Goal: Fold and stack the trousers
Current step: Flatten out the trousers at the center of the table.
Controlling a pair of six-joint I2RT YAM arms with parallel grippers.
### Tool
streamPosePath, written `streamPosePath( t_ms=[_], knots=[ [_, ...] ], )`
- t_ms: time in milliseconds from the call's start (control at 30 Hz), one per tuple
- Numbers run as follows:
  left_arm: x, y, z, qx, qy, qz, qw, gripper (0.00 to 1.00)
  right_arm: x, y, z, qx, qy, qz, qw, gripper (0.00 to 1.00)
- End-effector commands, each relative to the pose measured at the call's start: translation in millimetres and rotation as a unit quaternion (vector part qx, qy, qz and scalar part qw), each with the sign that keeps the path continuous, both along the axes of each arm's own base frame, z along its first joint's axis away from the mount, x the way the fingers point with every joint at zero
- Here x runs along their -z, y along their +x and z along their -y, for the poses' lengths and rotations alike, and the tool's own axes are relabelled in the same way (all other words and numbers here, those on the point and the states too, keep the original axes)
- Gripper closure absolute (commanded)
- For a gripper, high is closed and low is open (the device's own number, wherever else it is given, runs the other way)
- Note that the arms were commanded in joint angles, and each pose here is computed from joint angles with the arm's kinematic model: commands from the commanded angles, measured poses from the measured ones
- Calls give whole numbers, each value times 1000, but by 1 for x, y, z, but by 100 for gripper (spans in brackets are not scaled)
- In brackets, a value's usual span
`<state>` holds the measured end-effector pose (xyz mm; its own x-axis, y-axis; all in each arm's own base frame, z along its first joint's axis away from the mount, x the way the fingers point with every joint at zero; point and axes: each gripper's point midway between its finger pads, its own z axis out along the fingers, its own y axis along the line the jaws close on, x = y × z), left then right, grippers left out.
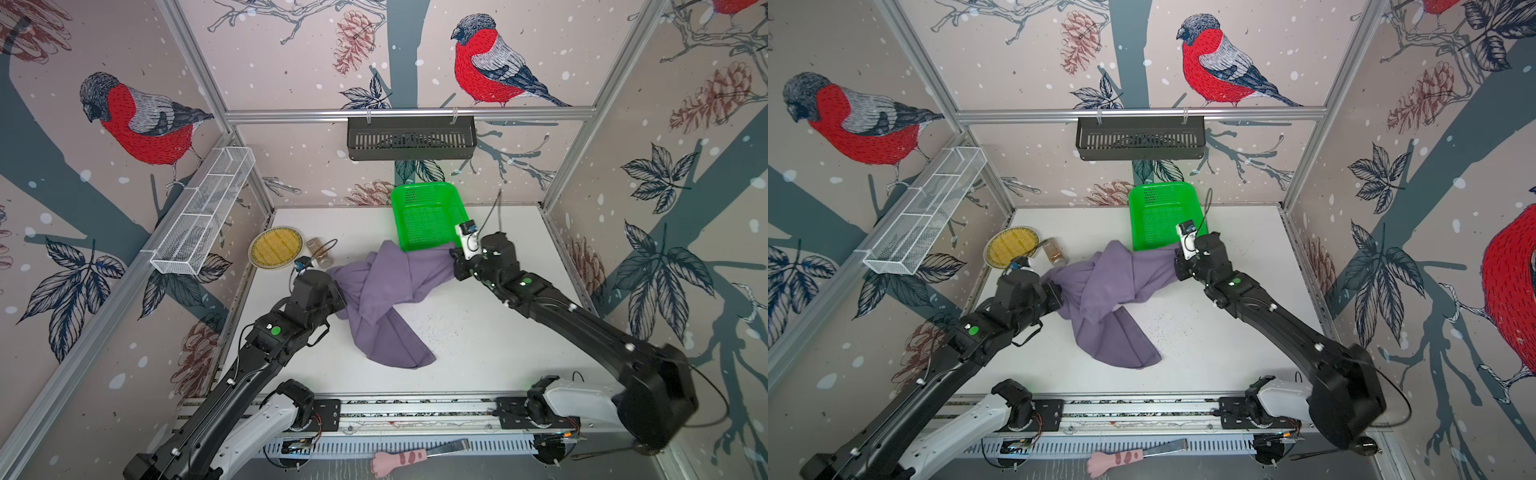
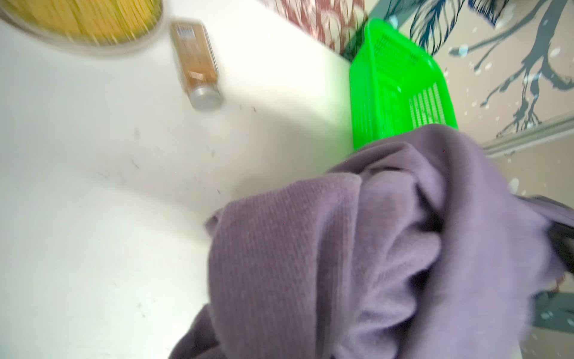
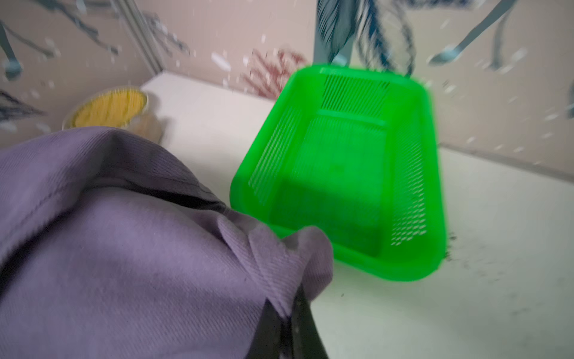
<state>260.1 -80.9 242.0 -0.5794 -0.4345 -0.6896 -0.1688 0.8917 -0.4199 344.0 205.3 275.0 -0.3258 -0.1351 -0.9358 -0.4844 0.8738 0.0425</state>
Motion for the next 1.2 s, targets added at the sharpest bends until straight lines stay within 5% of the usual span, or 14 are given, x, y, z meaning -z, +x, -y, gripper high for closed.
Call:
streamPosePath(
  t_ms=[0,133,233,367,467,567,733,933,1167],
  knots=[
    [-37,12,-48,-35,129,23,991,100,-65,-13,37,55,-2,82,995,98],
    [-84,32,-58,-24,146,55,987,100,-144,-47,78,98,22,173,980,98],
    [-82,48,-34,27,111,57,992,100,-158,-61,81,87,37,180,979,98],
    [13,39,41,166,-32,-46,984,96,-97,-55,84,109,28,93,989,98],
    [75,13,81,209,-67,-87,972,93,-38,-57,86,125,31,11,992,97],
    [107,-2,94,216,-102,-125,963,92,-5,-64,75,98,30,-32,994,97],
    [127,-23,110,243,-87,-163,952,88,-12,-55,66,76,21,-12,997,97],
    [133,-38,89,234,-40,-183,954,53,-37,-36,-5,-66,32,19,997,97],
    [53,-35,35,153,48,-89,983,23,-2,-60,-136,-274,-2,-14,962,97]
  ],
)
